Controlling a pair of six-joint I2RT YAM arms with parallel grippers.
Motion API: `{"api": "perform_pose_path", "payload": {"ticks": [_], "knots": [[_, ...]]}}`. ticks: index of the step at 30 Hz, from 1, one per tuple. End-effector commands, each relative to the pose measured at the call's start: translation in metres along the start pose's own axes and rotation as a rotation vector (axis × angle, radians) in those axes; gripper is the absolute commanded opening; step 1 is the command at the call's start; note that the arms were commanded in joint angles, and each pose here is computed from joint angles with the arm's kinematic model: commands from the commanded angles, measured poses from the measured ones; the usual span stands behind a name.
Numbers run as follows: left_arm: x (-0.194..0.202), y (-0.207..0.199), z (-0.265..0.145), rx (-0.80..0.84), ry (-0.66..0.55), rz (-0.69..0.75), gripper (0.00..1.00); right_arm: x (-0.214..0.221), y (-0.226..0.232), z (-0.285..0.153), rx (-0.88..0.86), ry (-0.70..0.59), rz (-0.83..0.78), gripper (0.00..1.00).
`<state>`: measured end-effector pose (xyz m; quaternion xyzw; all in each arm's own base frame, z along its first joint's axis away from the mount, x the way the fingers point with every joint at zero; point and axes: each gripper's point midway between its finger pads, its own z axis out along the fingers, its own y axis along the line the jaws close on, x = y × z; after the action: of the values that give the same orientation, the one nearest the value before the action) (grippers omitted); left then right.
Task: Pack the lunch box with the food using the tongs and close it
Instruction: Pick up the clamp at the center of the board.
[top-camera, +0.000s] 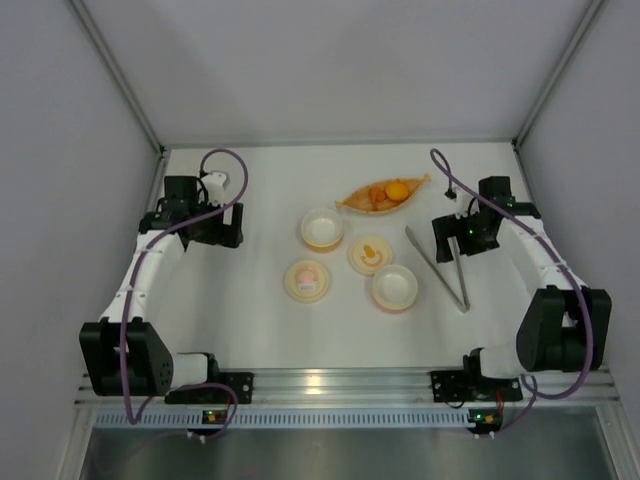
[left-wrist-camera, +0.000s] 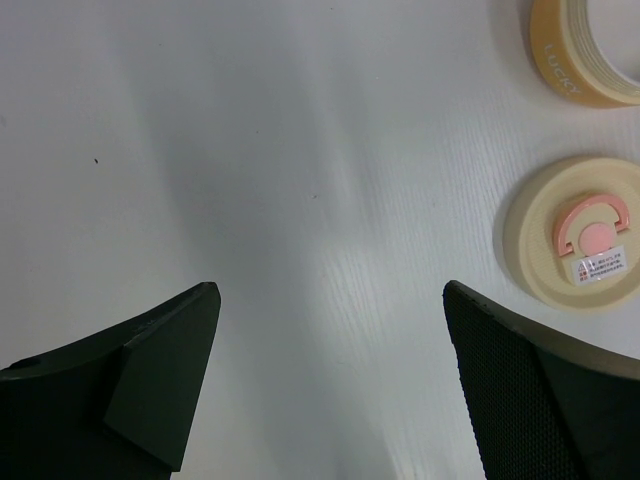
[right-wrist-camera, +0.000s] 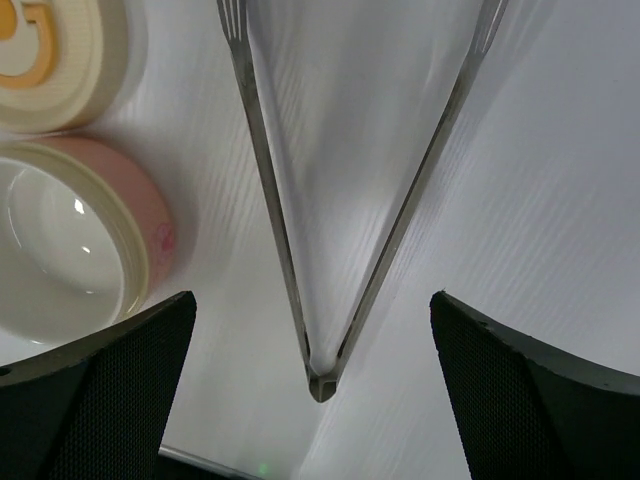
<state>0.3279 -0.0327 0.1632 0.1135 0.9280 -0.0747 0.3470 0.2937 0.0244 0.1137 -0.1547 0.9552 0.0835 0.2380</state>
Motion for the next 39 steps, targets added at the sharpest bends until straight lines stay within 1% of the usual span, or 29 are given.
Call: {"api": "perform_pose_path", "payload": {"ticks": [1, 6, 11, 16, 19, 24, 29, 30, 32, 39], "knots": [[-0.012, -0.001, -0.001, 0.01, -0.014, 0.005, 0.98, 0.01, -0.007, -0.002, 0.007, 0.091, 0.026, 1.0], [-0.011, 0.0, 0.0, 0.005, -0.01, 0.004, 0.98, 0.02, -0.013, 0.011, 0.018, 0.164, 0.038, 0.99], [-0.006, 0.003, 0.002, -0.009, -0.004, 0.005, 0.98, 0.033, -0.014, 0.025, 0.02, 0.2, 0.044, 0.99], [-0.006, 0.003, 0.003, -0.008, -0.001, 0.0, 0.98, 0.034, -0.021, 0.04, 0.044, 0.186, 0.046, 0.99], [-0.008, 0.001, 0.003, 0.0, -0.005, 0.0, 0.98, 0.035, -0.021, 0.048, 0.031, 0.183, 0.038, 0.99], [-0.01, 0.002, 0.002, -0.005, -0.006, -0.003, 0.98, 0.042, -0.021, 0.061, 0.027, 0.214, 0.033, 0.99], [-0.007, 0.001, 0.006, 0.004, 0.0, -0.015, 0.98, 0.038, -0.027, 0.069, 0.07, 0.216, 0.026, 0.99], [-0.008, 0.0, 0.006, 0.005, -0.002, -0.022, 0.98, 0.035, -0.019, 0.072, 0.068, 0.216, -0.004, 0.99], [-0.01, 0.0, 0.007, 0.01, -0.005, -0.026, 0.98, 0.035, -0.018, 0.075, 0.089, 0.222, -0.012, 0.99], [-0.007, -0.003, 0.01, 0.023, 0.001, -0.037, 0.98, 0.042, -0.016, 0.089, 0.071, 0.25, 0.008, 0.99]]}}
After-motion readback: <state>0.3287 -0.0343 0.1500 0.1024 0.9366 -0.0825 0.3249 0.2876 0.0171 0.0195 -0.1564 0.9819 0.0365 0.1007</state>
